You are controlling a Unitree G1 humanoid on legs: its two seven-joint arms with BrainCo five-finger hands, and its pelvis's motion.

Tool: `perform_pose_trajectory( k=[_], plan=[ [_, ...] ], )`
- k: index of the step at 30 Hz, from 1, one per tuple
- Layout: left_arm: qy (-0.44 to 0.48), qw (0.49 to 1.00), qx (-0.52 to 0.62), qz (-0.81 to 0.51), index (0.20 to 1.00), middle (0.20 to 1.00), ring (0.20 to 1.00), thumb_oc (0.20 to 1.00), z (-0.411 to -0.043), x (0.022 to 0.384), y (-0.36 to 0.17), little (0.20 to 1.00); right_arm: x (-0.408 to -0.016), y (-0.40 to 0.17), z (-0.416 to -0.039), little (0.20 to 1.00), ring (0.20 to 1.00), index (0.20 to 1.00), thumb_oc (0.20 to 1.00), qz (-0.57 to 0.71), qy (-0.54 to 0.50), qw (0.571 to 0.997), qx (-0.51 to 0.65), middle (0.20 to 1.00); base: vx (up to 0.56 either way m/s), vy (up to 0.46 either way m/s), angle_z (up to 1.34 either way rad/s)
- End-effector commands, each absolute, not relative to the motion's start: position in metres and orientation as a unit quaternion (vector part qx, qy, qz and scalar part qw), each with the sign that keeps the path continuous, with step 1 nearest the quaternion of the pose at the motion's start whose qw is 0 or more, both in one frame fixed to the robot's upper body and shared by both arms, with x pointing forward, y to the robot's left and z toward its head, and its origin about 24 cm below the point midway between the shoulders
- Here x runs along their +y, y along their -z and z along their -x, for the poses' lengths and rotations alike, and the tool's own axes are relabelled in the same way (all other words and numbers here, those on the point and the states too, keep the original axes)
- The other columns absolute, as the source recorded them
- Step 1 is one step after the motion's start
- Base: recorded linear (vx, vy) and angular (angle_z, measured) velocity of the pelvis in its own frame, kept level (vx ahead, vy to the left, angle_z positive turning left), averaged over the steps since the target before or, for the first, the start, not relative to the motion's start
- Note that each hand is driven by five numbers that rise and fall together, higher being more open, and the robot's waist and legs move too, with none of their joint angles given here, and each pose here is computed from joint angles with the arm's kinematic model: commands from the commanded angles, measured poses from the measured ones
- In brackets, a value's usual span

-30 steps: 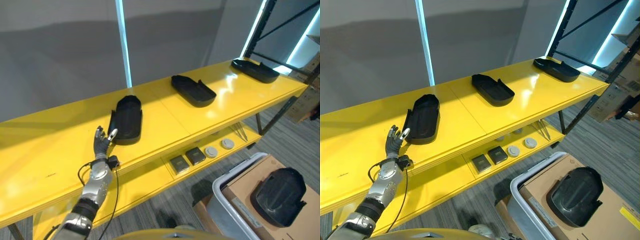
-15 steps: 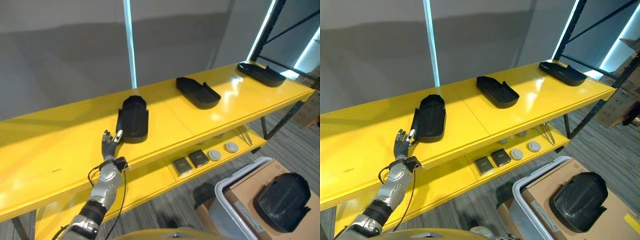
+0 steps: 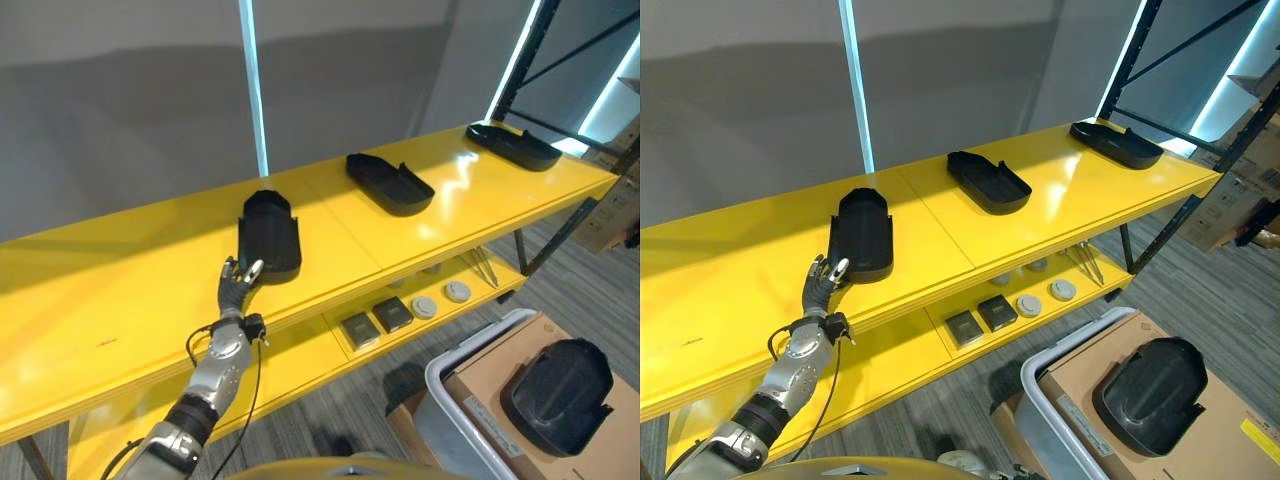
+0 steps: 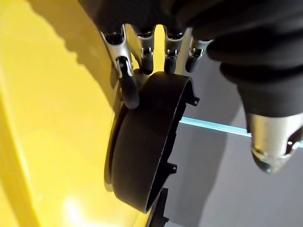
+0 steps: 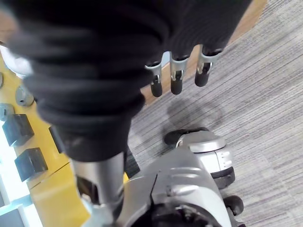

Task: Move parts from the plastic box to the shelf.

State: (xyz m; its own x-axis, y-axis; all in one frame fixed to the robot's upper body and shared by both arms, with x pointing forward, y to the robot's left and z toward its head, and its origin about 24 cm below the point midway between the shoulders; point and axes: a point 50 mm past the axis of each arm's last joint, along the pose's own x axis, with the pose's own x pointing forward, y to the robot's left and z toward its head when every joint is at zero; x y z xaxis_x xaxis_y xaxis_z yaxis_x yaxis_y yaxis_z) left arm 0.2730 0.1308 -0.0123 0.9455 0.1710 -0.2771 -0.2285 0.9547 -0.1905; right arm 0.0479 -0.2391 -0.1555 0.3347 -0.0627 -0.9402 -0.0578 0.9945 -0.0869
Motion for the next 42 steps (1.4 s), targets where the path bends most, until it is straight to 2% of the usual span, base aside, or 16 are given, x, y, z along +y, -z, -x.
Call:
perform_pose_trajectory(
  k=[1, 13, 17, 23, 26, 31, 35, 38, 39, 42],
  plan=[
    [-0.061, 0.982, 0.153, 0.091, 1.0, 1.0, 1.0, 1.0, -0.278, 0.113, 0.017, 1.0, -0.227, 0.155, -0.066, 1.0, 1.0, 1.0, 1.0, 0.058, -0.023, 0.828, 0.558, 1.0, 0.0, 0.0, 0.0],
    [-0.065, 0.981, 0.158, 0.093, 1.0, 1.0, 1.0, 1.0, -0.279, 0.111, 0.019, 1.0, -0.228, 0.155, -0.069, 1.0, 1.0, 1.0, 1.0, 0.068, -0.031, 0.828, 0.556, 1.0, 0.0, 0.0, 0.0],
    [-0.091, 0.983, 0.137, 0.085, 1.0, 1.0, 1.0, 1.0, -0.28, 0.112, 0.014, 1.0, -0.228, 0.154, -0.07, 1.0, 1.0, 1.0, 1.0, 0.067, -0.031, 0.829, 0.554, 1.0, 0.0, 0.0, 0.0],
    [-0.187, 0.979, 0.036, 0.071, 1.0, 1.0, 1.0, 1.0, -0.286, 0.147, -0.015, 1.0, -0.231, 0.154, -0.073, 1.0, 1.0, 1.0, 1.0, 0.062, -0.026, 0.83, 0.554, 1.0, 0.0, 0.002, 0.01],
    [-0.227, 0.97, -0.055, 0.06, 1.0, 1.0, 1.0, 1.0, -0.287, 0.172, -0.05, 1.0, -0.233, 0.153, -0.072, 1.0, 1.0, 1.0, 1.0, 0.056, -0.022, 0.831, 0.553, 1.0, -0.01, 0.011, 0.03],
    [-0.245, 0.96, -0.128, 0.05, 1.0, 1.0, 1.0, 1.0, -0.28, 0.186, -0.08, 1.0, -0.233, 0.153, -0.074, 1.0, 1.0, 1.0, 1.0, 0.048, -0.017, 0.836, 0.546, 1.0, -0.01, 0.018, 0.18],
    [-0.189, 0.967, -0.162, 0.055, 1.0, 1.0, 1.0, 1.0, -0.277, 0.185, -0.093, 1.0, -0.231, 0.152, -0.075, 1.0, 1.0, 1.0, 1.0, 0.048, -0.017, 0.837, 0.545, 1.0, 0.0, 0.013, 0.1],
    [-0.062, 0.976, -0.198, 0.064, 1.0, 1.0, 1.0, 1.0, -0.273, 0.166, -0.11, 1.0, -0.232, 0.153, -0.074, 1.0, 1.0, 1.0, 1.0, 0.05, -0.018, 0.837, 0.544, 1.0, -0.01, 0.009, 0.1],
    [0.012, 0.977, -0.201, 0.066, 1.0, 1.0, 1.0, 1.0, -0.271, 0.151, -0.115, 1.0, -0.232, 0.153, -0.075, 1.0, 1.0, 1.0, 1.0, 0.054, -0.02, 0.837, 0.544, 1.0, 0.0, 0.0, 0.0],
    [0.149, 0.966, -0.192, 0.084, 1.0, 1.0, 1.0, 1.0, -0.265, 0.124, -0.12, 1.0, -0.233, 0.152, -0.077, 1.0, 1.0, 1.0, 1.0, 0.06, -0.023, 0.838, 0.542, 1.0, 0.0, 0.0, 0.0]
  ],
)
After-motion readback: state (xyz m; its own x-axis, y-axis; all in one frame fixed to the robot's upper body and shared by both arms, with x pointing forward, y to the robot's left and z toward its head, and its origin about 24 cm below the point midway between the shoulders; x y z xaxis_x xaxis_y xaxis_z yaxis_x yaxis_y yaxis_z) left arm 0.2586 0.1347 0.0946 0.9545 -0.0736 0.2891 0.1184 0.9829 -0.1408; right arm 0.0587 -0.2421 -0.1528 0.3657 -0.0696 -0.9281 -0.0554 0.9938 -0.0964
